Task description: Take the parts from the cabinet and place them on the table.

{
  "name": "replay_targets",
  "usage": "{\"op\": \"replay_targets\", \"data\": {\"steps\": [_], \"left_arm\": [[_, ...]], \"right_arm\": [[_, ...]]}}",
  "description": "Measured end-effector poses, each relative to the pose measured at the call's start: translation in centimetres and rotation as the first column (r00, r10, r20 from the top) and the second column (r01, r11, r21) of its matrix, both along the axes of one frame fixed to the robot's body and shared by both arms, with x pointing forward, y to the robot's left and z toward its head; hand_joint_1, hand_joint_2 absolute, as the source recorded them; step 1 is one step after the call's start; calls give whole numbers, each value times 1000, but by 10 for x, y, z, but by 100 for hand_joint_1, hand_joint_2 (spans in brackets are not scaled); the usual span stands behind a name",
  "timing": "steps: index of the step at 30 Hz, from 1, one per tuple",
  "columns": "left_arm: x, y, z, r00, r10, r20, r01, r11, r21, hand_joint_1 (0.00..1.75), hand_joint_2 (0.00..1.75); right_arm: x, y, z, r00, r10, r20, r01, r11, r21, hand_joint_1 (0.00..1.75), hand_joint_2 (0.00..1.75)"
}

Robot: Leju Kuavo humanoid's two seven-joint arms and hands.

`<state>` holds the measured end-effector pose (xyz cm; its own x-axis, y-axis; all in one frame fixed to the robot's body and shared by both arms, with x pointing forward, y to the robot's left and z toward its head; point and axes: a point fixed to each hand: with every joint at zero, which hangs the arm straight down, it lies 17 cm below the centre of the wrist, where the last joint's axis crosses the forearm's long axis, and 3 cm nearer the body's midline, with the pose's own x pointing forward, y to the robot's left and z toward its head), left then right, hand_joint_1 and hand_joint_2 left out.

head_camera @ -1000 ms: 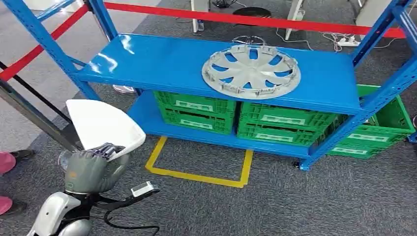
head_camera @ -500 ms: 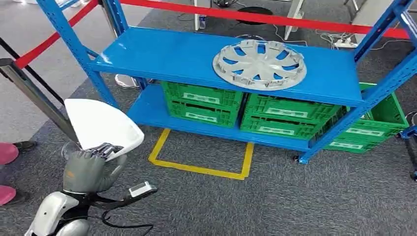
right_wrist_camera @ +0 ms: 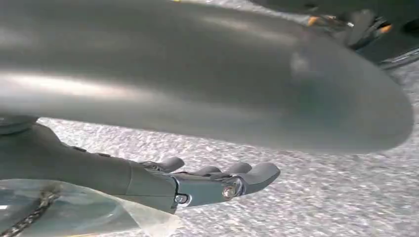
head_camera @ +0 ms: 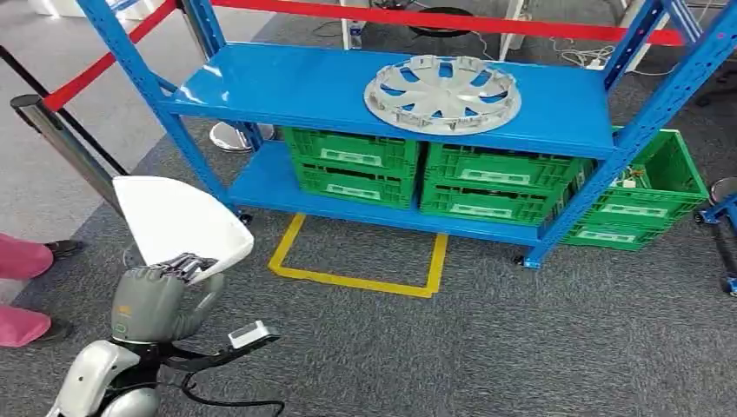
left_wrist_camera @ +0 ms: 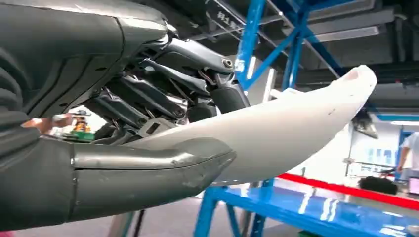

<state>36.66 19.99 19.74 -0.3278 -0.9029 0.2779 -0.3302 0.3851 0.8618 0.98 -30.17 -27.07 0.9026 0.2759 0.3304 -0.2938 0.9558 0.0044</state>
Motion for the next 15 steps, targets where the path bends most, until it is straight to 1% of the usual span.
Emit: {"op": "replay_targets", "data": {"steps": [7, 12, 15], "left_arm": [[1, 1, 1, 1000, 2, 4, -2, 1000, 0, 175, 175], [1, 1, 1, 1000, 3, 3, -3, 1000, 0, 175, 175], [1, 1, 1, 1000, 4, 2, -4, 1000, 0, 175, 175]], "right_arm": [[1, 0, 0, 1000, 0, 1, 0, 1000, 0, 0, 0], [-6, 0, 0, 1000, 0, -10, 0, 1000, 1, 0, 0], [-3, 0, 0, 1000, 1, -5, -1, 1000, 0, 0, 0]]}}
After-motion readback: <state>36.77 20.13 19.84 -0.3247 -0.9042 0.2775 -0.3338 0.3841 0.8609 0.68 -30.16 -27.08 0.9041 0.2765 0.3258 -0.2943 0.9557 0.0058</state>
